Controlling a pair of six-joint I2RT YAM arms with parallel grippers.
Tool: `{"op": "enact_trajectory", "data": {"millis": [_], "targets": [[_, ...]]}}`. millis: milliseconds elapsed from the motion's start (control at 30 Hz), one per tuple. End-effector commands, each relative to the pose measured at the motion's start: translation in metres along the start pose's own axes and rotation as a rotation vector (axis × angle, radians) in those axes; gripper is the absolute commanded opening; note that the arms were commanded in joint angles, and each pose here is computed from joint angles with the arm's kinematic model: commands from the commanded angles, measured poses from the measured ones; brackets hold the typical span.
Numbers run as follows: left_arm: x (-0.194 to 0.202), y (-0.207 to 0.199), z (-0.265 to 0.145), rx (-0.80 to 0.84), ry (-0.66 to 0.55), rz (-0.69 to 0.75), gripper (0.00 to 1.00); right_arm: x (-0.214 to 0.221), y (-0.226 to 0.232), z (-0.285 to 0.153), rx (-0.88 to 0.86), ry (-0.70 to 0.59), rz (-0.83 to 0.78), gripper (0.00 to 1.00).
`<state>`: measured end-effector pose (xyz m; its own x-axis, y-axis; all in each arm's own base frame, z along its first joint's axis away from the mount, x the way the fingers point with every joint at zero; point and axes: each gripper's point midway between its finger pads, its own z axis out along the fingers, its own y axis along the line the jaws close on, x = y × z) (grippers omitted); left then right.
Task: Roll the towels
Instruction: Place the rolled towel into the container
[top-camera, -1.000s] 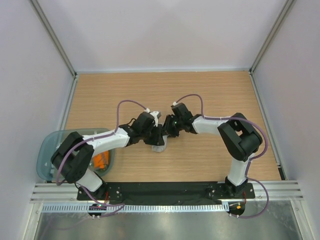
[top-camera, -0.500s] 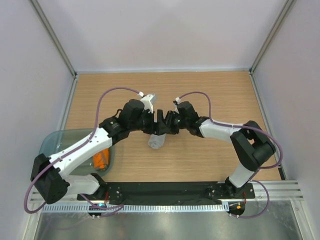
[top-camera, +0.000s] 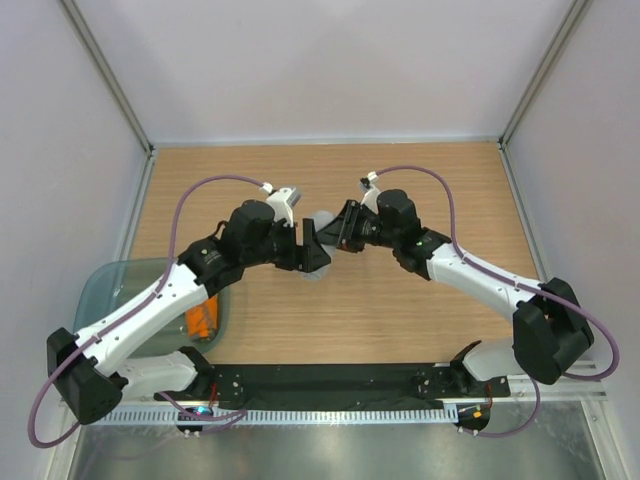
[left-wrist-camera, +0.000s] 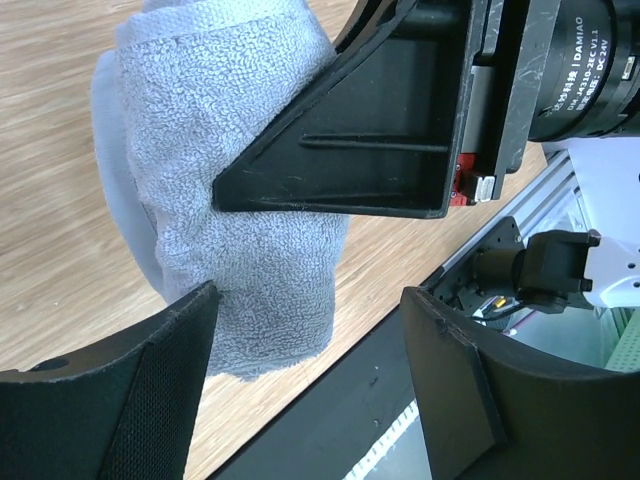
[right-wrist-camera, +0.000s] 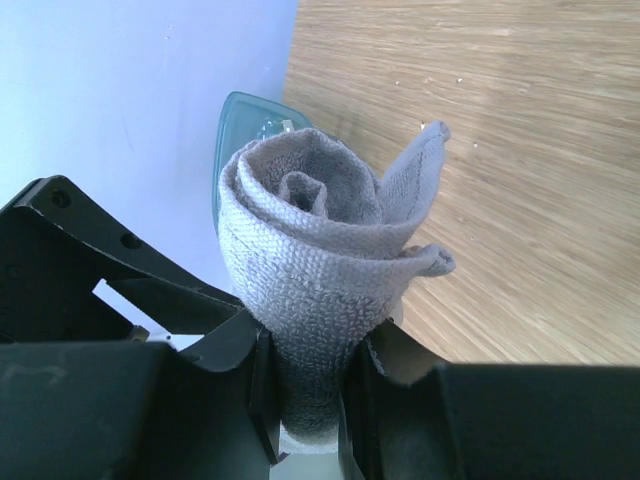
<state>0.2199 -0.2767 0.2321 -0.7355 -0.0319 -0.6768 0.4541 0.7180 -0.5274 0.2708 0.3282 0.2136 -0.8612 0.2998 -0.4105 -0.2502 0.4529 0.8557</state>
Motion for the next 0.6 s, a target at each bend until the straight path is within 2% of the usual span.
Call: {"op": "enact_trajectory", "data": {"millis": [0, 100, 267, 467, 500, 567], "targets": [[0.007, 0.0, -0.004, 0.008, 0.036, 0.002, 0.76, -0.014, 0.042, -0.013, -0.083, -0.01, 0.001, 0.01], [0.01, -0.007, -0.004, 0.016, 0.038, 0.034, 0.84, -0.018, 0.046, -0.012, -0.064, -0.002, 0.025, 0.01], [0.018, -0.009, 0.0, -0.059, 0.063, 0.11, 0.9, -0.019, 0.047, -0.01, -0.046, 0.009, 0.047, 0.01], [0.016, 0.024, 0.0, -0.388, 0.031, 0.217, 0.88, -0.013, 0.047, -0.01, -0.031, 0.046, 0.081, 0.01], [0.007, 0.031, -0.004, -0.455, -0.005, 0.227, 0.87, -0.012, 0.047, -0.01, -0.027, 0.05, 0.087, 0.01], [0.013, 0.038, -0.004, -0.508, 0.025, 0.259, 0.86, -0.011, 0.047, -0.009, -0.027, 0.061, 0.099, 0.01]]}}
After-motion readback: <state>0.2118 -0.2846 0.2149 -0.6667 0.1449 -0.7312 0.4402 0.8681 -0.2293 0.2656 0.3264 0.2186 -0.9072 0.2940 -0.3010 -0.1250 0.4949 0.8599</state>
